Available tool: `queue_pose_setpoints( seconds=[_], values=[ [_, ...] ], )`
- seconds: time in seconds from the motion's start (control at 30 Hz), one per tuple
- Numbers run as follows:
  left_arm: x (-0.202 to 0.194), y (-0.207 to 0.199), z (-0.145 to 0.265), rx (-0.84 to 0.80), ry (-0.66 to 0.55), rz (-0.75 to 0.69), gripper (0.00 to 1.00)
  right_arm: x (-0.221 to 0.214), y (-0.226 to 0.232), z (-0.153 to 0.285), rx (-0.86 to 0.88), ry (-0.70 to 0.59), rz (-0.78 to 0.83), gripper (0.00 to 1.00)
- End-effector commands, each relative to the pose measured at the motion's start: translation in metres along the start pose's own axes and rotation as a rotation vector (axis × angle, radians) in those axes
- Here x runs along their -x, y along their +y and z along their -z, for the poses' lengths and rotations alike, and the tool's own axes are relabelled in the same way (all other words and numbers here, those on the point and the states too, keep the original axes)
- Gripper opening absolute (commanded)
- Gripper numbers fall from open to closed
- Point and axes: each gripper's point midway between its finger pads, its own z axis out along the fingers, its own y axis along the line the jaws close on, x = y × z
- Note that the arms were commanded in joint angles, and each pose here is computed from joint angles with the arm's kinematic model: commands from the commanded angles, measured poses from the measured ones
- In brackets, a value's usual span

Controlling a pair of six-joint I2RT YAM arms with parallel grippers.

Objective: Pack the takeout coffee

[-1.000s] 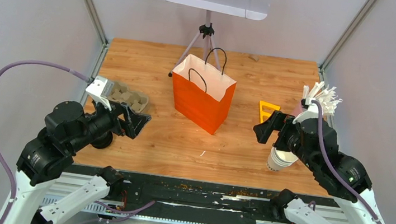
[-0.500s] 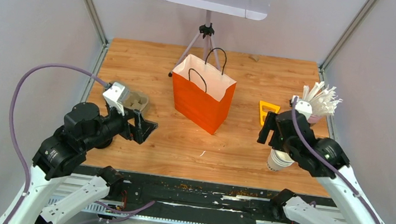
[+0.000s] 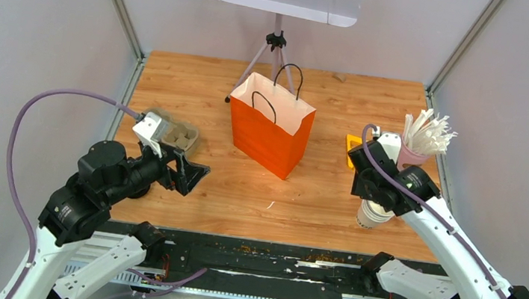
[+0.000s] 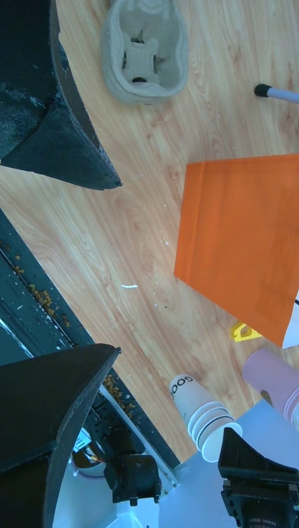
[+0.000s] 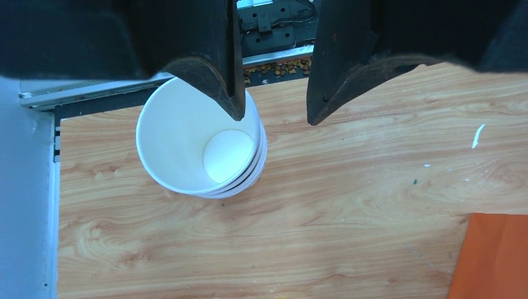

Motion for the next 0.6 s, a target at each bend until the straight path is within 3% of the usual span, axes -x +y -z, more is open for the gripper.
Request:
queue_pose_setpoints(
  seconds=[0.0,0.33,0.57],
  values=[
    [0.007,-0.006,0.004,-0.028,-0.022,-0.018,1.00,-0.002,-0.019,-0.010,-0.116,0.004,0.031,0.40],
    [0.004,-0.006,0.008,-0.029,-0.025,-0.004,1.00,-0.018,-0.017,-0.035,-0.087,0.047,-0.010,0.32],
    [0.003,-0.005,0.012,-0.025,-0.040,-0.003,1.00,-0.020,-0.021,-0.037,-0.096,0.049,-0.015,0.18]
  ],
)
